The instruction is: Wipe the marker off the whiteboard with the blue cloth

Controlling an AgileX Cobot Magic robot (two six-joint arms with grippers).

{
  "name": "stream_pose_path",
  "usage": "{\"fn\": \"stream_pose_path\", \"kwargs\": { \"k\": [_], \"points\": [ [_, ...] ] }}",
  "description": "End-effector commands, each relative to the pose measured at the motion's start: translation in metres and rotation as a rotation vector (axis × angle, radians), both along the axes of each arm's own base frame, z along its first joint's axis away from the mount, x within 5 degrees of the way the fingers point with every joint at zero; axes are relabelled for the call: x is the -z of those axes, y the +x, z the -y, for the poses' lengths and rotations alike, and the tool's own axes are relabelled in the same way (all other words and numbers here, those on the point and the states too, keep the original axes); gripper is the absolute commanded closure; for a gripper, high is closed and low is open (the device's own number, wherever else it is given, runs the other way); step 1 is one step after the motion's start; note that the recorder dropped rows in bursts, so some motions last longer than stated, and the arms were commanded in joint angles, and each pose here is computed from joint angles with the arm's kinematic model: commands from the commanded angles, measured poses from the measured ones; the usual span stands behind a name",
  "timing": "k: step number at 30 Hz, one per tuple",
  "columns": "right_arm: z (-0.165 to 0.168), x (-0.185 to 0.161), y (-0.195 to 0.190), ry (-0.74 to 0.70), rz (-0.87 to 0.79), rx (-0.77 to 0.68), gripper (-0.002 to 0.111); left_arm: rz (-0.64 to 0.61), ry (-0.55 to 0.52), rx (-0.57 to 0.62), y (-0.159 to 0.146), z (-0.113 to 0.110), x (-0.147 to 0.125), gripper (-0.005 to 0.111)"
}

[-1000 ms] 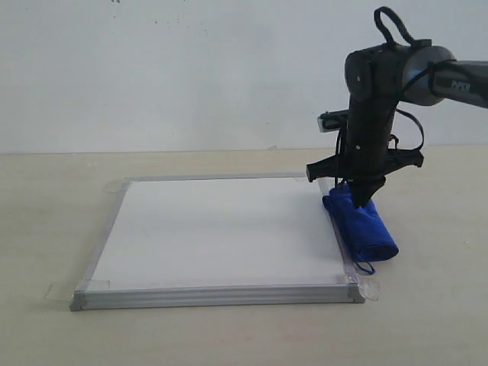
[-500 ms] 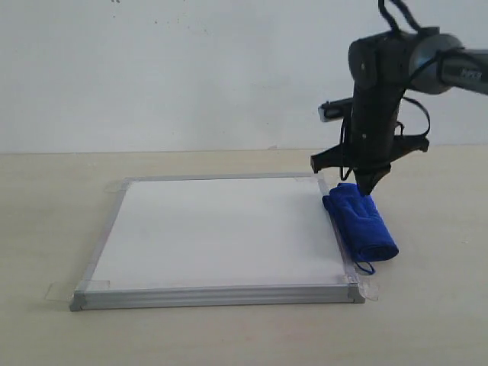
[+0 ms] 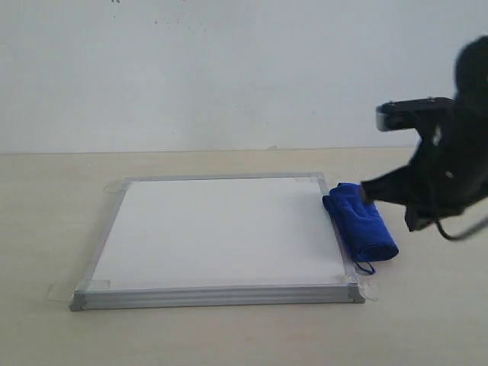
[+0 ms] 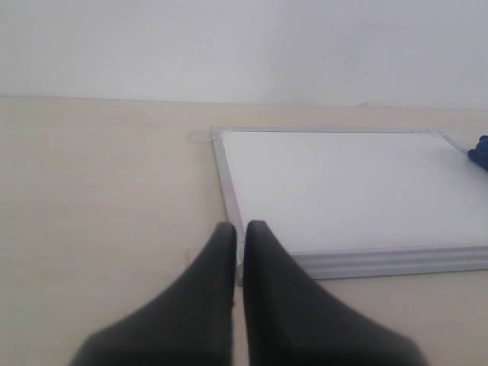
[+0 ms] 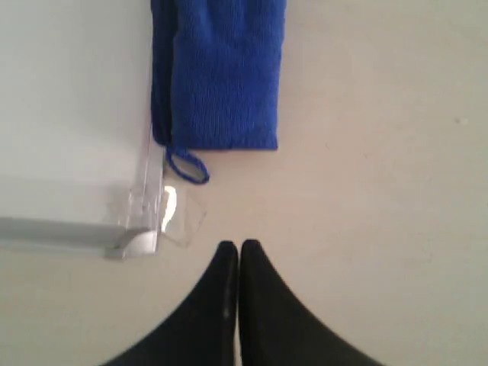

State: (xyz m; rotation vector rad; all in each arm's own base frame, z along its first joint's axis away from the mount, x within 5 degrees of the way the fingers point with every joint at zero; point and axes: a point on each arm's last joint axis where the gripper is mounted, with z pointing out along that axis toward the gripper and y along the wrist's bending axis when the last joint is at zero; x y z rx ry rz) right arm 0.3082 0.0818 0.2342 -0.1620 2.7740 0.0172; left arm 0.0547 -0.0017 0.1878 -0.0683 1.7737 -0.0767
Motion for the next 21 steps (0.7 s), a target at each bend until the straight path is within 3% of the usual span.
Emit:
{"fn": "stream_pose_path", "kwargs": {
  "k": [1,9,21],
  "points": [
    [0.017,0.006,-0.066,0.042,0.105,-0.009,0.108,0.003,0.001,0.002,0.0,0.0,0.001,0.103],
    [0.039,0.009,-0.139,0.039,0.1,0.0,0.108,0.003,0.001,0.002,0.0,0.0,0.001,0.103],
    [0.041,-0.003,-0.148,0.067,0.19,0.001,0.108,0.003,0.001,0.002,0.0,0.0,0.001,0.103]
  ]
}}
